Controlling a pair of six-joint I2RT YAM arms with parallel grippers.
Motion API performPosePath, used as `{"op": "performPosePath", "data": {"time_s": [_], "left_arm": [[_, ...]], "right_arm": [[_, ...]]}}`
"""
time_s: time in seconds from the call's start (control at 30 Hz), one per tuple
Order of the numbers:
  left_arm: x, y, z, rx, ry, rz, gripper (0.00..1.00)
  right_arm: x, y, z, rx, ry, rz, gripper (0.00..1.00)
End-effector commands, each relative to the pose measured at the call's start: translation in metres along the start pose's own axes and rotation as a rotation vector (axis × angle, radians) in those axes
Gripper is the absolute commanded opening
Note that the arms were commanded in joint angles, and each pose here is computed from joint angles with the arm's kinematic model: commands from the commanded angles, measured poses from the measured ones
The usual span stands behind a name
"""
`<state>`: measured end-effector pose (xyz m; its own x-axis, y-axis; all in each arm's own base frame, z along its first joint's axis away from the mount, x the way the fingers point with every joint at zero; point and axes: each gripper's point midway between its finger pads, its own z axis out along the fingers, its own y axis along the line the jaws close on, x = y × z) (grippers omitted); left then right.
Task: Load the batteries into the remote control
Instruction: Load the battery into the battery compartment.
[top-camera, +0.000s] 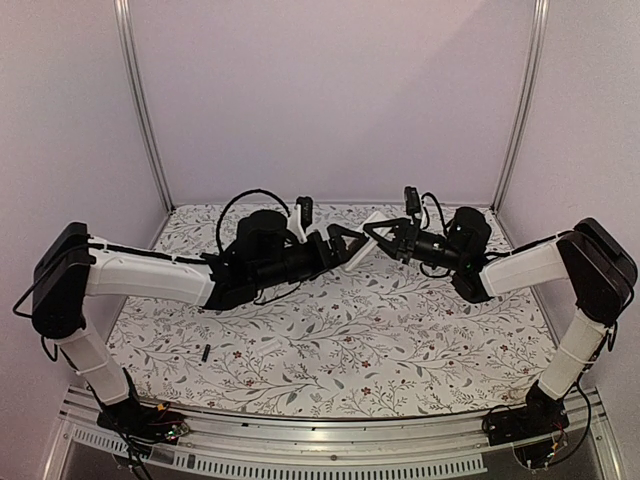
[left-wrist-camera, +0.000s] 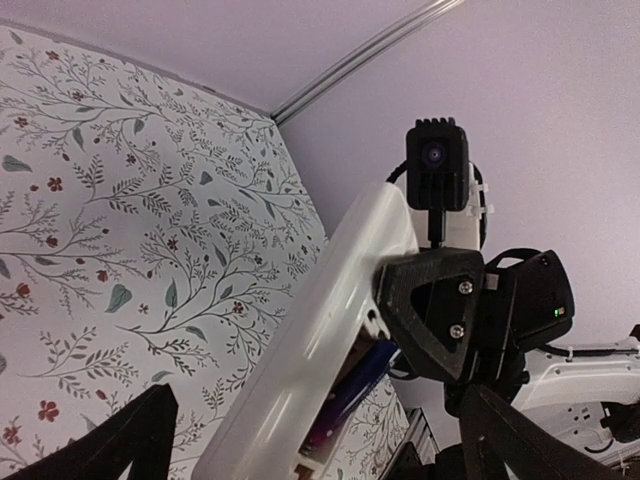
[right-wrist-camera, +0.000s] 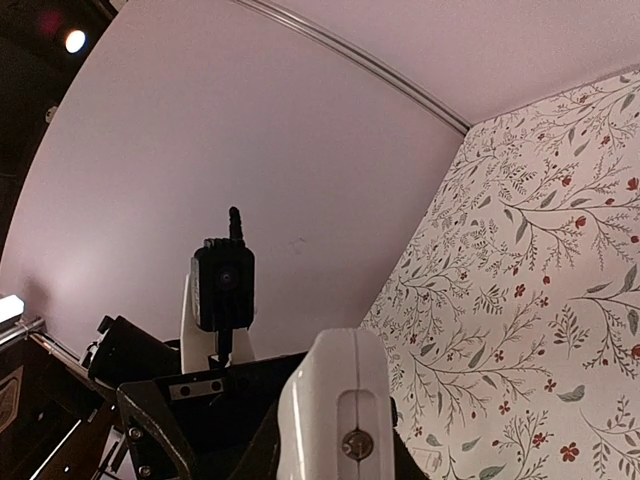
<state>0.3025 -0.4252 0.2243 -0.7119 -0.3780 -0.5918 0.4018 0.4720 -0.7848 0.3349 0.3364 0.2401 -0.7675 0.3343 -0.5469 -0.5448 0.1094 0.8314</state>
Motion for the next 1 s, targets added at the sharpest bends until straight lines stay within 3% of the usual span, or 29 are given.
{"op": "performPosePath", "data": {"time_s": [0.0, 0.63, 0.97], "left_arm": [[-0.002, -0.014, 0.006, 0.041, -0.012, -0.015, 1.00], [0.000, -0.009, 0.013, 0.021, -0.013, -0.064, 0.87], [0.002, -0.007, 0.018, -0.002, 0.002, -0.064, 0.86]], "right_arm": [[0.001, -0.001, 0.004, 0.021, -0.010, -0.035, 0.00], [0.011, 0.002, 0.007, 0.051, 0.008, -0.093, 0.01], [0.014, 0.005, 0.007, 0.065, 0.021, -0.123, 0.01]]}}
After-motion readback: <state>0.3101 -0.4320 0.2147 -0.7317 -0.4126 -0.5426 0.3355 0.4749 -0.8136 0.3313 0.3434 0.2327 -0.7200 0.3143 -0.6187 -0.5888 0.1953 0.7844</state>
